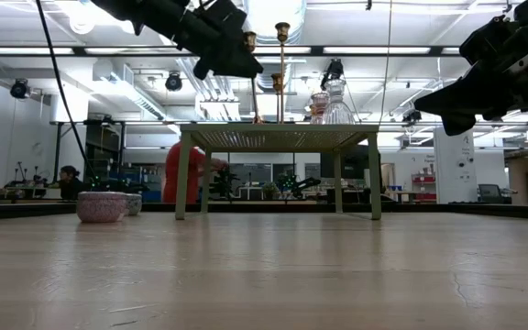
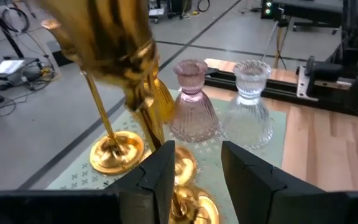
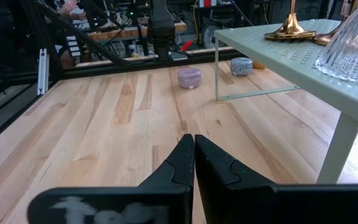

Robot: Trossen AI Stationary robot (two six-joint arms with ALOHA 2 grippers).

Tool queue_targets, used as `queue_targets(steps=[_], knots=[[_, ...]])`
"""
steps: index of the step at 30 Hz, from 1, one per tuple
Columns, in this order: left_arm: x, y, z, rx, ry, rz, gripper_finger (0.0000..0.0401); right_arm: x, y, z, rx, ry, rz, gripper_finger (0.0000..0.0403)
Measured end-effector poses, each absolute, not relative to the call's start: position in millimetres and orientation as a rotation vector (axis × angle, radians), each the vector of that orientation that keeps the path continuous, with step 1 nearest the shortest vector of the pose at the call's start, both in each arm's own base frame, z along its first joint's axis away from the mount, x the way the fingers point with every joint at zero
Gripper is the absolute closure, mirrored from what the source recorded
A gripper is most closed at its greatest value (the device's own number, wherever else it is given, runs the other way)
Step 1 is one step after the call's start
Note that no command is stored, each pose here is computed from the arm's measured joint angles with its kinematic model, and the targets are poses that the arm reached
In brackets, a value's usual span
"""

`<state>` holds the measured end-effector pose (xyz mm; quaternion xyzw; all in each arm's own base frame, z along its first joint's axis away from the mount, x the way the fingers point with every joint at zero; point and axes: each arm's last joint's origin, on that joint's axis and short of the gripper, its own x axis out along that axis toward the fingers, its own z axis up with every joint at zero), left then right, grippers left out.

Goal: Pick & Place candle stick holders
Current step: Put the gold candle holder on the shelf

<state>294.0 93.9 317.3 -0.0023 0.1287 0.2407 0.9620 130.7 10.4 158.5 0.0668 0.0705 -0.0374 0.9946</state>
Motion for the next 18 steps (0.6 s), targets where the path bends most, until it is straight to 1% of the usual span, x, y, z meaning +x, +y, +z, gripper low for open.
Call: queue_targets(steps=[10,14,18], knots=[[293.2,91.0,309.7,0.013,0.326,0.426,0.0266,130.7,10.4,158.5,0.134,0.141,-0.075,0.0394],[291.2,91.9,303.2,0.072,0.382,0.463,0.0266,130.7,10.4,158.4,0.134,0.141,-0.075,0.0394],[290.7,90.4,299.2,0.138,0.413,0.456,0.0266,130.7,10.4,158.4,0.134,0.142,-0.075,0.0394]])
